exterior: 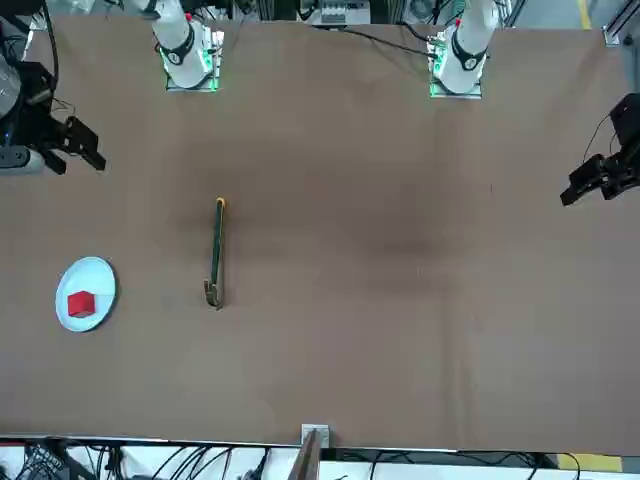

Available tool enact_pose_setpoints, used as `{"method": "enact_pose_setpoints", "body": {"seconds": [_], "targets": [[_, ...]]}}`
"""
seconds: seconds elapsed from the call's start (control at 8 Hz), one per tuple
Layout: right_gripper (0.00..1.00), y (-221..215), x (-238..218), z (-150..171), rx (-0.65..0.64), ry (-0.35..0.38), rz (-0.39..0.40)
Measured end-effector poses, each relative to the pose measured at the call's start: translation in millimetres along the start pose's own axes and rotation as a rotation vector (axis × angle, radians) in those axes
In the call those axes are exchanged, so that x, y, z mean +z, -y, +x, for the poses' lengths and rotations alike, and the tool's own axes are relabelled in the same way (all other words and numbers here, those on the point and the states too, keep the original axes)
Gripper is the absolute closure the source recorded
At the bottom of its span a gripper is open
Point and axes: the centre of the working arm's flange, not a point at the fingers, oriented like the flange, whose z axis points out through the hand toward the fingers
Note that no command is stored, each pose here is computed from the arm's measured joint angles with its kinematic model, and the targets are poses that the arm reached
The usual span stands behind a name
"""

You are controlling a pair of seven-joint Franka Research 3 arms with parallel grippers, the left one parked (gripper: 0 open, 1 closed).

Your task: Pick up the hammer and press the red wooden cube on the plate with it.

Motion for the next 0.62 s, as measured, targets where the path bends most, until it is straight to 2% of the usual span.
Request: {"method": "enact_pose_setpoints", "body": {"seconds": [0.38, 0.62], "targets": [[0.0, 2, 3, 2, 0.0, 0.004, 0.0], [0.0, 14, 30, 18, 0.009, 0.027, 0.011]]}}
